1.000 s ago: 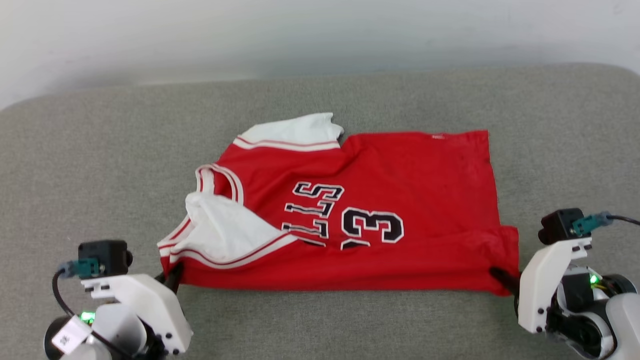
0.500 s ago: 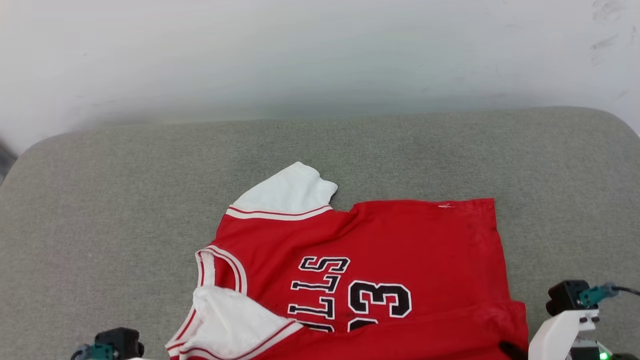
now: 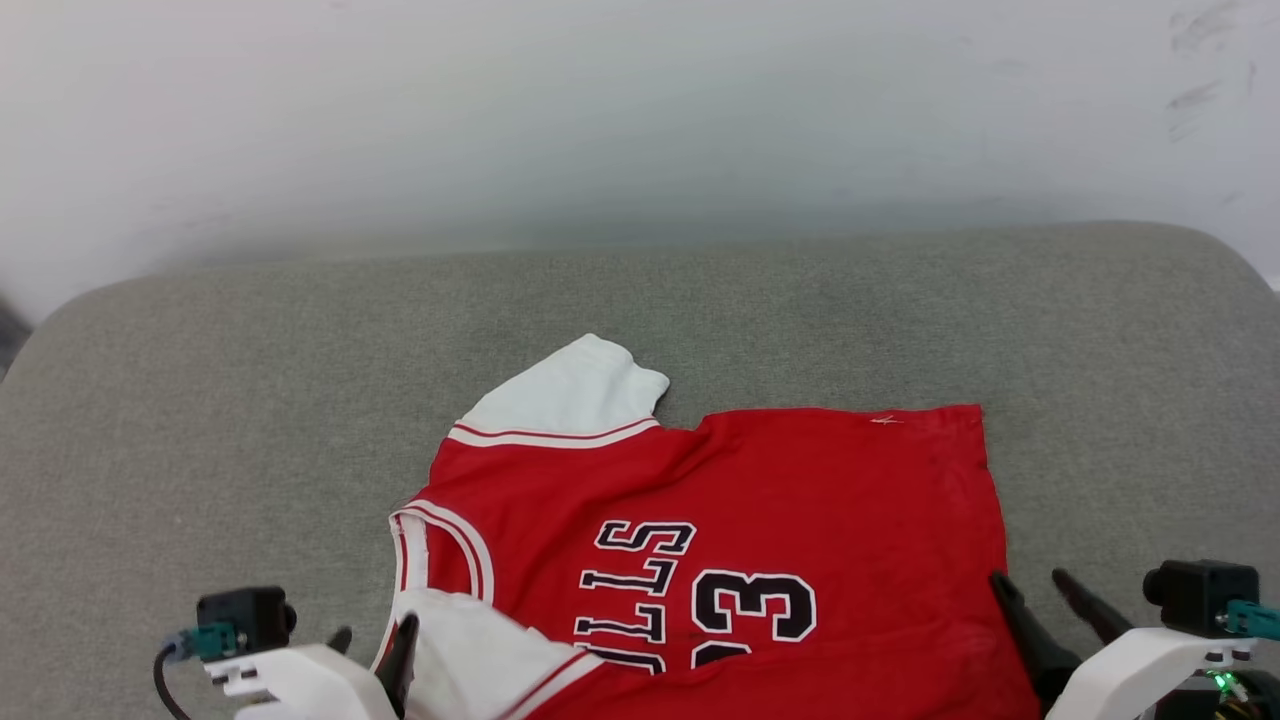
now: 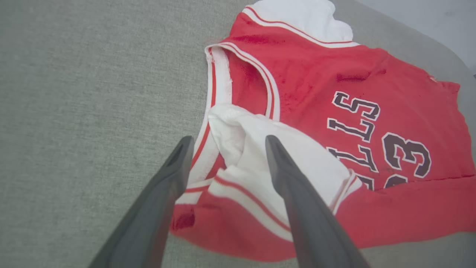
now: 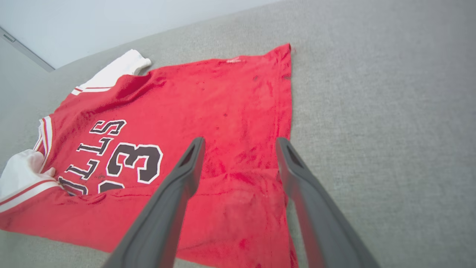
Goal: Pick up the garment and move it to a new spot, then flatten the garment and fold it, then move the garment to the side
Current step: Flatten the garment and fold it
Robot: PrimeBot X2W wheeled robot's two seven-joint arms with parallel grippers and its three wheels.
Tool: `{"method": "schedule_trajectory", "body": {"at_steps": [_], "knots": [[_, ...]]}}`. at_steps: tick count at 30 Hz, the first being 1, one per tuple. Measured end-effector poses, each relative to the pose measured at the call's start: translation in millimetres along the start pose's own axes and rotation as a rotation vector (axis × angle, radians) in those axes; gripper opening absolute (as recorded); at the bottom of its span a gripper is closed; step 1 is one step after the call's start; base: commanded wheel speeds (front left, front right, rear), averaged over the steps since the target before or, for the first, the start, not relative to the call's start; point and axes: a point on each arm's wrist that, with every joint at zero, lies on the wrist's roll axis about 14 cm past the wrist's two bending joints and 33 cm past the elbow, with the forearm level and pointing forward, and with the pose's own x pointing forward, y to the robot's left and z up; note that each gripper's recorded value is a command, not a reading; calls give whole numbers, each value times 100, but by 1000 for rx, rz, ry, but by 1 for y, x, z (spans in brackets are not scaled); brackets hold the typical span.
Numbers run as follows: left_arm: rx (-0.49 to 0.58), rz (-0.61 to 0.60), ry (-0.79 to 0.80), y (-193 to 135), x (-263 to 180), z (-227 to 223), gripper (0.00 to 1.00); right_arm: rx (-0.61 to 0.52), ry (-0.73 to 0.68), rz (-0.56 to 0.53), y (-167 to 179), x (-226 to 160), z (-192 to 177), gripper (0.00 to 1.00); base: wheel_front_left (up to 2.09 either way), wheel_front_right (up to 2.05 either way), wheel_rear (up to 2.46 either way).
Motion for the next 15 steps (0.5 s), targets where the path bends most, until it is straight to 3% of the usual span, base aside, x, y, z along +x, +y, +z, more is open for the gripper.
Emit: {"method": "schedule_trajectory", "body": {"at_steps": [7,15], "knots": [[97,-68,-234,-26,10,61,100,-65,-248,-45,-4,-10,44,100,0,0,0],[176,-179,-385,-71,46,120,100,-92,-377,-65,-3,-6,81,100,0,0,0]]}}
